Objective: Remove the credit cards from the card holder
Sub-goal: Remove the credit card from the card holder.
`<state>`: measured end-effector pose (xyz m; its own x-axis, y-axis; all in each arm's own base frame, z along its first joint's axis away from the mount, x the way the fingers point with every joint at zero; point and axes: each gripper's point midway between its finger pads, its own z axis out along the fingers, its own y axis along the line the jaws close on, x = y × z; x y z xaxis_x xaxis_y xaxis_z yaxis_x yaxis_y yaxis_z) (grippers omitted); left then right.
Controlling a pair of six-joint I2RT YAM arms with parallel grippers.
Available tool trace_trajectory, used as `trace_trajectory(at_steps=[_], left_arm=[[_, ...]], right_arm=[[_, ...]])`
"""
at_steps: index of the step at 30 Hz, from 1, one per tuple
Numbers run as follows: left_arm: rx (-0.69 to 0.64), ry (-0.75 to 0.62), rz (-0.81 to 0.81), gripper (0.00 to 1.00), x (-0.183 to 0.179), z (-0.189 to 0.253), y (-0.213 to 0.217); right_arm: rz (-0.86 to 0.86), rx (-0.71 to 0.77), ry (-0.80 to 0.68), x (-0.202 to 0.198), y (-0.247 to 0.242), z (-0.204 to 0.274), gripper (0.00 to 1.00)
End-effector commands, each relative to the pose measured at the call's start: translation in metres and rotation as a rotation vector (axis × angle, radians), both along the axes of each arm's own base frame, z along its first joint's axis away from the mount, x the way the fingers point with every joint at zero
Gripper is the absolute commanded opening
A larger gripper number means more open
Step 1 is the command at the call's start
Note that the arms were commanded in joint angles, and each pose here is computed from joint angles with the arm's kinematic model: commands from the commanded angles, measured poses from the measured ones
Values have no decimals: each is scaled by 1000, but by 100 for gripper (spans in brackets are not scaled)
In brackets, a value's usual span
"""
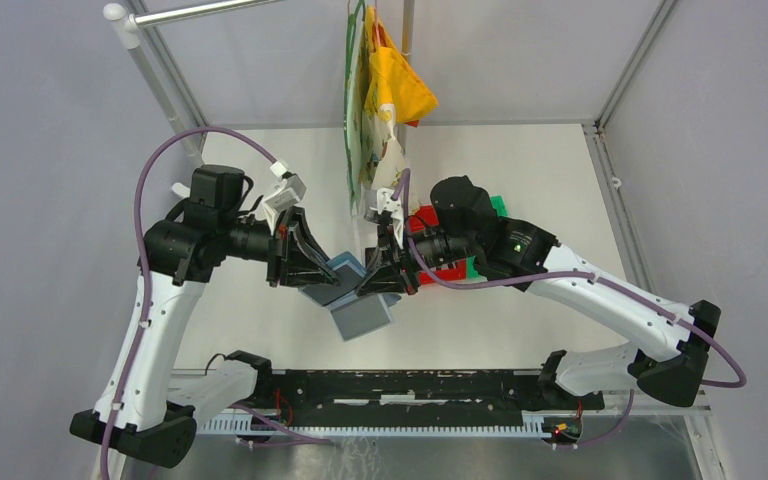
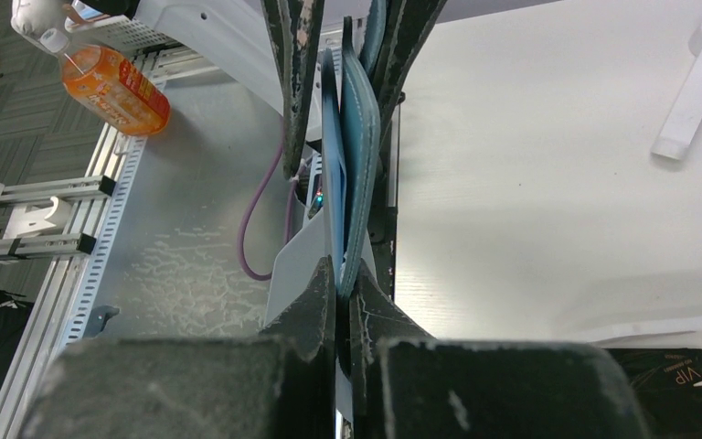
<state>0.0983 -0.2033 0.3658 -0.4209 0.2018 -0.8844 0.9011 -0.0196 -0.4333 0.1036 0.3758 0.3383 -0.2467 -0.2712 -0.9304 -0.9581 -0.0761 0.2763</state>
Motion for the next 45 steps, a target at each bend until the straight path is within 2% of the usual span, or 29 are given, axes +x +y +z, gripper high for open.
trace_trajectory(at_steps=[1,3,5,8,9,14,17,22,27,30,32,33,35,38,40,45], left_arm=[[-32,-73,-23,21,-3,14,0],[-13,-81,-6,16,1,9,0],[-4,-76,3,17,2,4,0],[-3,-55,-1,35,-1,2,1],[-3,-57,-2,38,-2,2,1],[-4,-54,-10,49,-7,0,3],[-2,-44,-15,50,-9,-4,3],[14,-37,-13,43,-11,-19,4],[23,-63,-3,21,-8,-19,5],[32,-62,11,8,-1,-17,4],[42,-68,35,4,7,-16,3],[52,-71,62,2,14,-16,2],[73,-74,137,2,29,-19,2],[88,-73,247,2,50,-22,2],[84,-62,311,2,59,-22,2],[39,-7,402,2,74,-11,-1]], right_arm=[[9,53,-54,2,-1,22,0],[7,57,-56,2,-1,24,0],[0,61,-60,4,-2,27,0],[1,65,-62,5,-2,29,0],[4,64,-62,4,-2,30,0],[2,58,-60,6,-2,29,0],[4,61,-57,5,-2,30,0],[14,72,-55,4,-1,33,0],[24,76,-51,3,1,32,1],[16,72,-54,5,1,30,27],[-17,71,-61,10,0,32,47],[-53,70,-63,16,-1,33,54],[-157,79,-60,35,-7,39,62],[-403,149,-24,74,-31,63,67],[-490,258,9,82,-45,82,69],[-394,444,175,53,-46,85,70]])
